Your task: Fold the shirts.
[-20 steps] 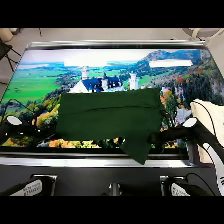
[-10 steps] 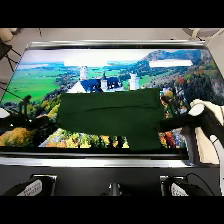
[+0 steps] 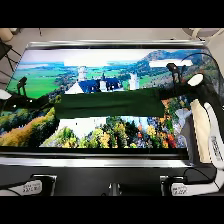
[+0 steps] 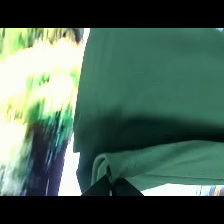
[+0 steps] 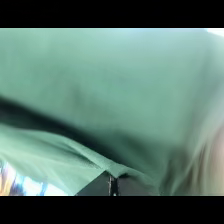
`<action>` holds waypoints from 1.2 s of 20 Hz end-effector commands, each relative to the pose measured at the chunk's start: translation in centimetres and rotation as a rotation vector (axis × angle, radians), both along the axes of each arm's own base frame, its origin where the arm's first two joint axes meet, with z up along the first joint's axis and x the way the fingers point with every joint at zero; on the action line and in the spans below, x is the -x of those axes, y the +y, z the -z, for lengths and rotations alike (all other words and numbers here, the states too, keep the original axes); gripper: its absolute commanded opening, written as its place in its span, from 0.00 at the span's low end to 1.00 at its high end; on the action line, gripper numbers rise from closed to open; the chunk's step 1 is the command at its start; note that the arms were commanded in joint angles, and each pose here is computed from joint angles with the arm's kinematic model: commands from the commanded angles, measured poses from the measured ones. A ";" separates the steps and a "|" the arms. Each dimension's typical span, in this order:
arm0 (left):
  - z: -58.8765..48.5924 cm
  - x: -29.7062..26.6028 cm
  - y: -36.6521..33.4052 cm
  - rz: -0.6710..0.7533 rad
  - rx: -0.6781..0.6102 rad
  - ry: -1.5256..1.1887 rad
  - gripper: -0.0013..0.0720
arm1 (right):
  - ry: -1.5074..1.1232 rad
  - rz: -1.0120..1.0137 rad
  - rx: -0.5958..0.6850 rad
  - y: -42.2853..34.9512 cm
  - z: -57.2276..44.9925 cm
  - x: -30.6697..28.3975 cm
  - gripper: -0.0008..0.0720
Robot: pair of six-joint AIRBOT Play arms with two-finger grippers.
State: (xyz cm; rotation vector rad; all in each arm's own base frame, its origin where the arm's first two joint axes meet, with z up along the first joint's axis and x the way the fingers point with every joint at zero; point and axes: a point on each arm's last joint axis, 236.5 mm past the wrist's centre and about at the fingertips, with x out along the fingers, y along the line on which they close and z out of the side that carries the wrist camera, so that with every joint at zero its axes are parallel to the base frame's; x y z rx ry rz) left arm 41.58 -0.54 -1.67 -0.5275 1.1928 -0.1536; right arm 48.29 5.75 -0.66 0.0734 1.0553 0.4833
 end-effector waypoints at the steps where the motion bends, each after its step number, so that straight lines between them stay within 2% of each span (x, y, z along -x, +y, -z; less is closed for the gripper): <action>1: 1.0 -4.6 0.1 -0.024 0.022 -0.003 0.05 | -0.014 0.104 -0.048 -0.3 2.1 -5.3 0.04; 5: 2.9 -7.5 -0.3 -0.033 0.061 0.021 0.05 | 0.003 0.102 -0.047 0.3 4.8 -6.9 0.04; 9: 6.4 -6.5 -2.0 -0.010 0.104 0.123 0.06 | 0.017 0.072 -0.038 0.9 5.9 -6.7 0.06; 10: 6.7 -5.9 -2.3 0.003 0.113 0.148 0.23 | 0.025 0.064 -0.043 0.9 5.6 -6.3 0.29; 11: 6.5 -5.4 -2.1 0.011 0.118 0.167 0.57 | 0.029 0.042 -0.040 0.4 4.9 -5.9 0.65; 12: 6.0 -5.0 -1.4 0.018 0.121 0.183 0.79 | 0.029 0.007 -0.027 -0.6 3.9 -5.3 0.97; 14: 4.1 -4.7 0.4 0.017 0.132 0.186 0.78 | 0.068 0.008 -0.001 -4.4 3.1 -3.8 0.99; 17: 0.0 -4.6 1.8 0.008 0.114 0.115 0.74 | 0.234 0.074 -0.074 -9.5 4.5 0.1 0.99; 20: -4.3 -4.6 0.8 0.033 0.084 0.024 0.73 | 0.368 0.063 -0.208 -9.5 6.3 2.8 0.99; 24: -9.1 -3.5 -3.9 0.163 0.050 -0.076 0.73 | 0.383 0.086 -0.326 -6.7 8.4 1.2 1.00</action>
